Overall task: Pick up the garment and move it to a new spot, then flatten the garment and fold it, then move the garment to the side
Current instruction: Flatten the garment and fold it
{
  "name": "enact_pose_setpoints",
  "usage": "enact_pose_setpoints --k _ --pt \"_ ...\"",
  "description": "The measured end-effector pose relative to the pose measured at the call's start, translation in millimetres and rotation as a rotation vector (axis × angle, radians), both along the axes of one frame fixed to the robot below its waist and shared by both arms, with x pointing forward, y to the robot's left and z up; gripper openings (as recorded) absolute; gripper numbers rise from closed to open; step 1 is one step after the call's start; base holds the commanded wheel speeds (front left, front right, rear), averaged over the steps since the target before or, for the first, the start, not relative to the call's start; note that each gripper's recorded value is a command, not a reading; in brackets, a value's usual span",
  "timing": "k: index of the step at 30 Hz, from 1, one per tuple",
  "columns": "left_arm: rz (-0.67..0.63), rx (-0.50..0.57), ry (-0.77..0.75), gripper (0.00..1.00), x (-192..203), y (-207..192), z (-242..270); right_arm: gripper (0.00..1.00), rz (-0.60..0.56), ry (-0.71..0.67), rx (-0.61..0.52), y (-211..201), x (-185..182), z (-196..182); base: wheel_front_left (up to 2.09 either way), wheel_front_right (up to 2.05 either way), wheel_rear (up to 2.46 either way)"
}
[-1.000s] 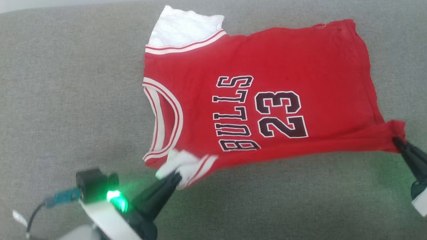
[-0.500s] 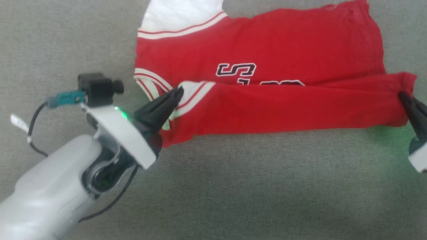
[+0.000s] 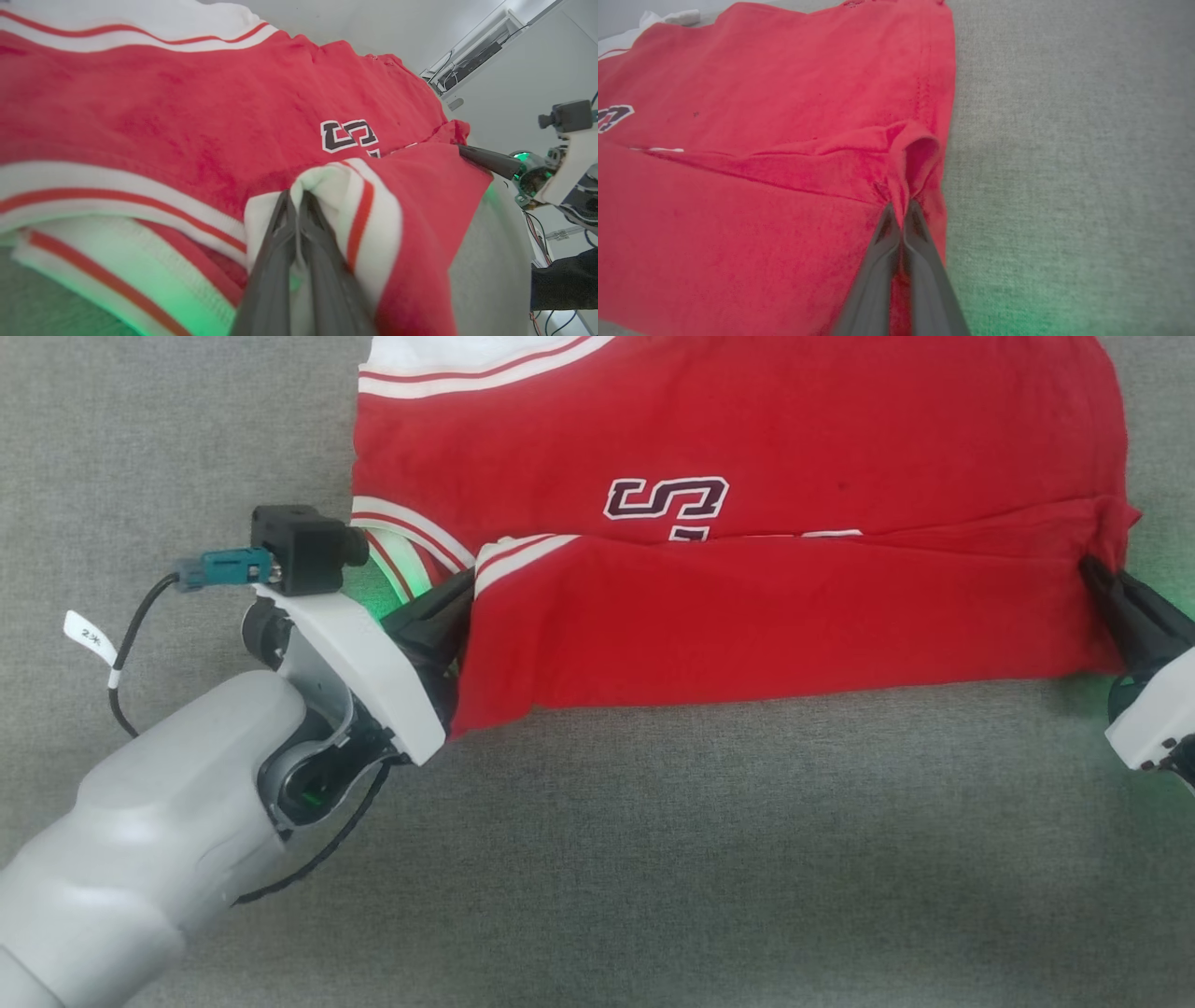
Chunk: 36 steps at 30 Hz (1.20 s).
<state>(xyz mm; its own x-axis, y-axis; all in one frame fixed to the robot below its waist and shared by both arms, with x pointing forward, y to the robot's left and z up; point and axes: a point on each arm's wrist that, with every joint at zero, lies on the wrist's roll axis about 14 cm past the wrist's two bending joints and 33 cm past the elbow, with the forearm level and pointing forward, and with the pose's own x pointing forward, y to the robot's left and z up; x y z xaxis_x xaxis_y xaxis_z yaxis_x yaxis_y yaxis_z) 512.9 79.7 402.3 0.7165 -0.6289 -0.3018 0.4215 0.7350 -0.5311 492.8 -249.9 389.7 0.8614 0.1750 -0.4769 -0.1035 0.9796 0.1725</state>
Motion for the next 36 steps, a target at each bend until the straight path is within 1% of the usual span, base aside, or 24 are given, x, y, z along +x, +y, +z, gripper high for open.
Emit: enact_pose_setpoints --k 1,2,3,5,6,7,8,9,10,14,19,21,23,24,27,30,34,36 --pt "0.001 0.007 0.0 0.0 0.6 0.5 -1.8 0.0 0.003 0.001 -0.003 0.3 1.0 -1.4 0.0 0.0 0.0" --pt "-0.001 0.015 0.001 0.03 0.6 1.0 -3.6 0.0 0.007 -0.001 -0.005 1.1 2.1 -1.9 0.0 0.0 0.0" --pt "-0.004 0.025 -0.001 0.26 1.1 0.9 -4.4 0.0 0.01 -0.004 -0.006 1.9 2.8 -1.8 0.0 0.0 0.0" --pt "-0.006 0.042 -0.009 0.56 1.8 2.4 -4.9 0.02 0.014 -0.011 -0.008 3.1 2.9 -1.4 0.0 0.0 0.0" --pt "-0.012 0.053 -0.013 0.79 1.6 2.8 -4.3 0.24 0.018 -0.017 -0.009 4.3 2.9 -0.2 0.0 0.0 0.0" --pt "-0.015 0.061 -0.019 0.98 1.1 3.6 -2.7 0.43 0.02 -0.023 -0.009 5.0 2.6 1.6 0.0 0.0 0.0" --pt "-0.014 0.07 -0.027 1.0 0.8 5.6 -0.7 0.82 0.022 -0.033 -0.009 5.7 2.3 4.5 0.0 0.0 0.0" --pt "-0.013 0.083 -0.034 1.0 0.5 9.2 1.4 0.82 0.02 -0.051 -0.006 6.1 2.6 9.2 0.0 0.0 0.0" --pt "-0.009 0.1 -0.046 1.0 1.1 14.3 4.5 1.0 0.019 -0.066 -0.004 6.2 2.7 14.1 0.0 0.0 0.0" --pt "-0.005 0.155 -0.114 1.0 4.3 30.6 30.1 1.0 0.013 -0.132 -0.003 4.7 -1.4 36.8 0.0 0.0 0.0" --pt "-0.077 0.24 -0.168 1.0 -8.3 34.3 62.9 1.0 0.007 -0.188 -0.001 3.1 -14.3 62.2 0.0 0.0 0.0" --pt "-0.111 0.267 -0.167 1.0 -15.5 32.8 74.8 1.0 0.003 -0.213 0.001 2.1 -18.5 73.5 0.0 0.0 0.0" --pt "-0.162 0.296 -0.121 1.0 -28.8 28.5 78.7 1.0 0.002 -0.229 0.003 2.1 -22.7 82.3 0.0 0.0 0.0" --pt "-0.214 0.343 -0.062 1.0 -42.7 29.3 78.5 1.0 0.001 -0.246 0.006 2.8 -25.9 89.7 0.0 0.0 0.0" --pt "-0.273 0.407 0.024 1.0 -61.0 35.1 71.4 1.0 0.0 -0.261 0.007 3.0 -28.5 97.3 0.0 0.0 0.0" --pt "-0.311 0.42 0.08 1.0 -72.6 29.7 60.3 1.0 -0.008 -0.265 0.014 2.3 -30.6 98.0 0.0 0.0 0.0" --pt "-0.311 0.438 0.139 1.0 -74.2 27.8 42.5 1.0 -0.015 -0.252 0.022 2.3 -33.2 92.6 0.0 0.0 0.0" --pt "-0.302 0.42 0.193 1.0 -76.5 26.4 29.5 1.0 -0.021 -0.249 0.02 0.0 -33.8 91.4 0.0 0.0 0.0"
